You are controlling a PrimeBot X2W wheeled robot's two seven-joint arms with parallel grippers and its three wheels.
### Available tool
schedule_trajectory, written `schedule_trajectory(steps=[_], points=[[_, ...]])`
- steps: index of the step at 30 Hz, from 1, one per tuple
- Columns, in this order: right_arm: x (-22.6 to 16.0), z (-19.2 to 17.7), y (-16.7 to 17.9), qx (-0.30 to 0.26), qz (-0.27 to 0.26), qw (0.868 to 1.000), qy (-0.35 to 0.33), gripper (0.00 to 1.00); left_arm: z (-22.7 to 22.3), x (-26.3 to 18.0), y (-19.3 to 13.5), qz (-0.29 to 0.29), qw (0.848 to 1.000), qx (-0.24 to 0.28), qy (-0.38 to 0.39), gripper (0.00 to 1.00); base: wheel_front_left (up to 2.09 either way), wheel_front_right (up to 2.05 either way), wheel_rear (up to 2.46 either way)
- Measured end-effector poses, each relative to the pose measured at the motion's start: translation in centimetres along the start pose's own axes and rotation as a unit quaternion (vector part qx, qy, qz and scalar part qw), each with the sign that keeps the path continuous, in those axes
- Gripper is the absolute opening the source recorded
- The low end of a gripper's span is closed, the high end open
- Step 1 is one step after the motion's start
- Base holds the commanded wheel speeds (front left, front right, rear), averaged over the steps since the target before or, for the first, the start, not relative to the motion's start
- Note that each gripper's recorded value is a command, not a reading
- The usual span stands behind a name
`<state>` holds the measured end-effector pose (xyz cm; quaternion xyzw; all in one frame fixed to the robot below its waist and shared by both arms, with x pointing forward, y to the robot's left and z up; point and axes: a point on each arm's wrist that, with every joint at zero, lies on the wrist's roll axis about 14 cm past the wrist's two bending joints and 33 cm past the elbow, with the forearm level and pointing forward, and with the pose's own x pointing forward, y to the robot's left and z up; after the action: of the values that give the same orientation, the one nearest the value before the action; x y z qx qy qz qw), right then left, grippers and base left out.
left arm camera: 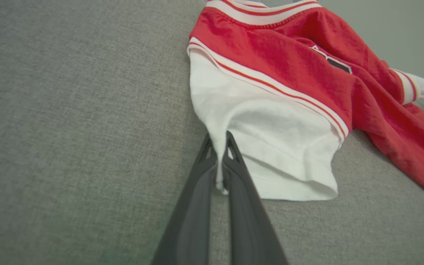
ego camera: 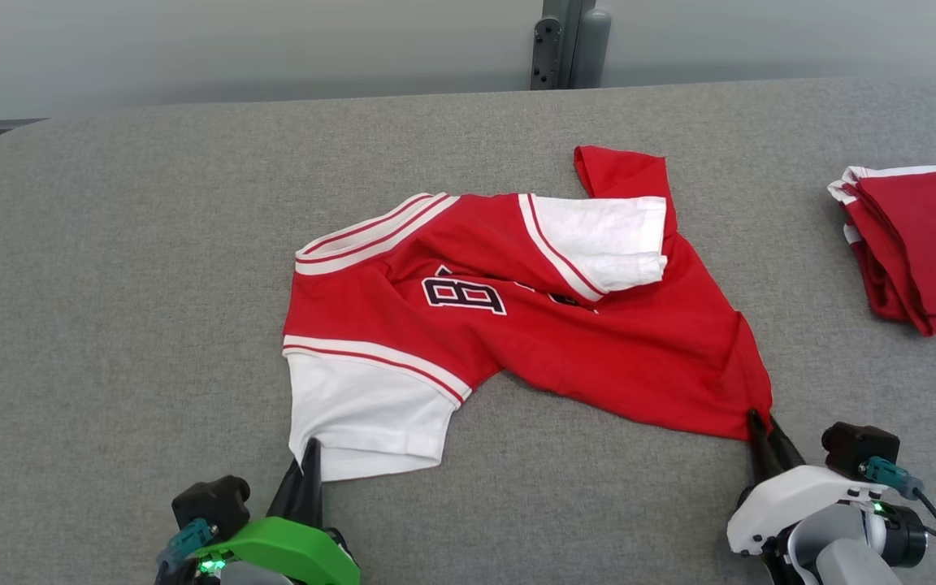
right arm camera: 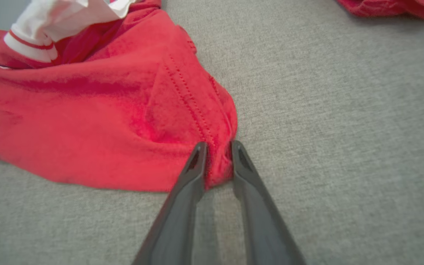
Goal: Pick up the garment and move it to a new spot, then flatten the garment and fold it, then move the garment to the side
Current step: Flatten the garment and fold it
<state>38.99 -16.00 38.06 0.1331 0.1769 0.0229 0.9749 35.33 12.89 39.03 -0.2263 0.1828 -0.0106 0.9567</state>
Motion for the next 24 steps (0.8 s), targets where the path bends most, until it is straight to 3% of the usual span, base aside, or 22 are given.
schedule_trajectory(steps=[5, 12, 18, 24], points=[[0.3, 1.6, 0.6, 0.032, 0.006, 0.999, -0.030, 0.00, 1.4, 0.3, -0.6, -0.013, 1.000, 0.000, -0.024, 0.00, 0.00, 0.00, 0.00], [0.2, 8.2, 3.2, 0.111, 0.050, 0.985, -0.124, 0.00, 8.2, 1.4, -3.4, -0.068, 0.989, -0.044, -0.123, 0.00, 0.00, 0.00, 0.00], [-2.0, 15.4, 4.6, 0.154, 0.105, 0.961, -0.204, 0.00, 16.9, 0.2, -7.6, -0.154, 0.956, -0.090, -0.231, 0.00, 0.00, 0.00, 0.00], [-6.0, 21.6, 5.2, 0.181, 0.157, 0.931, -0.276, 0.00, 24.6, -3.7, -12.4, -0.253, 0.909, -0.108, -0.313, 0.00, 0.00, 0.00, 0.00]])
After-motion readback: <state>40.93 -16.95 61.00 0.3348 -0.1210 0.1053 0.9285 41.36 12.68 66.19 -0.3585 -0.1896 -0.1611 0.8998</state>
